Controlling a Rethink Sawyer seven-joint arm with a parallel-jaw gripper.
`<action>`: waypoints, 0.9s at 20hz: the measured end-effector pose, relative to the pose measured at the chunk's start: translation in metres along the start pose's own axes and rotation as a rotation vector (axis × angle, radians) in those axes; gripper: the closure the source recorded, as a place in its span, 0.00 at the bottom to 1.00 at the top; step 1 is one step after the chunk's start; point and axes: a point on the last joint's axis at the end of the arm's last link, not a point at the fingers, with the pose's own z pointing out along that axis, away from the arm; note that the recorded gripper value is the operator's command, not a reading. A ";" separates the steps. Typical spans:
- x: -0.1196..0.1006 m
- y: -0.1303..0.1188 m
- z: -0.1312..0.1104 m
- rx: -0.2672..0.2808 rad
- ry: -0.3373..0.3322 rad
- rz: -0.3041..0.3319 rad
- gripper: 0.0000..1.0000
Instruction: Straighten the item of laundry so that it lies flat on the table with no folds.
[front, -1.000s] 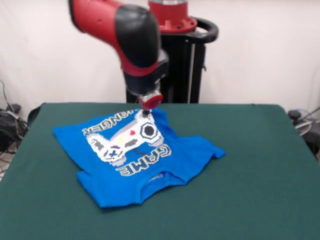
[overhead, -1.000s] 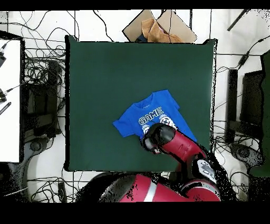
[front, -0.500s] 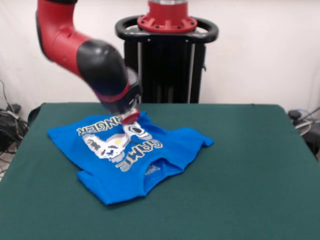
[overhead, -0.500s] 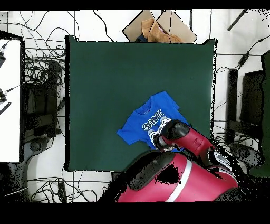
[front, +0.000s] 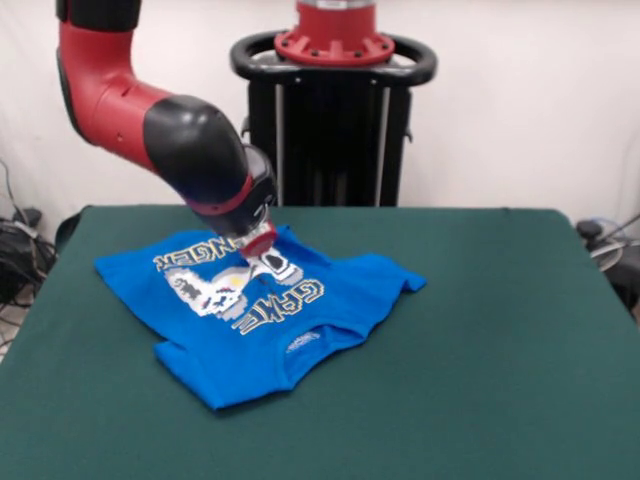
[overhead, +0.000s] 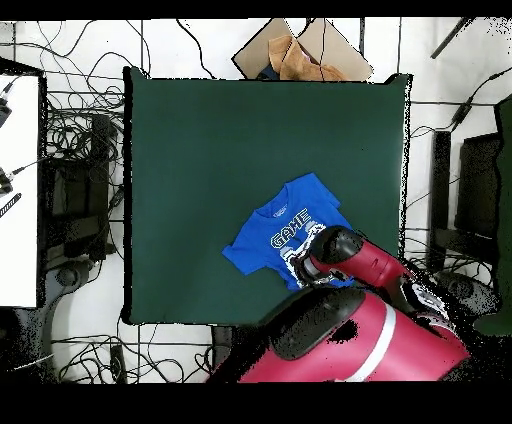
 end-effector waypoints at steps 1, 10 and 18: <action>0.000 -0.001 0.000 -0.003 0.002 -0.004 0.00; 0.006 0.001 -0.004 0.006 -0.055 -0.074 0.00; 0.024 0.024 -0.010 0.068 -0.203 -0.199 0.00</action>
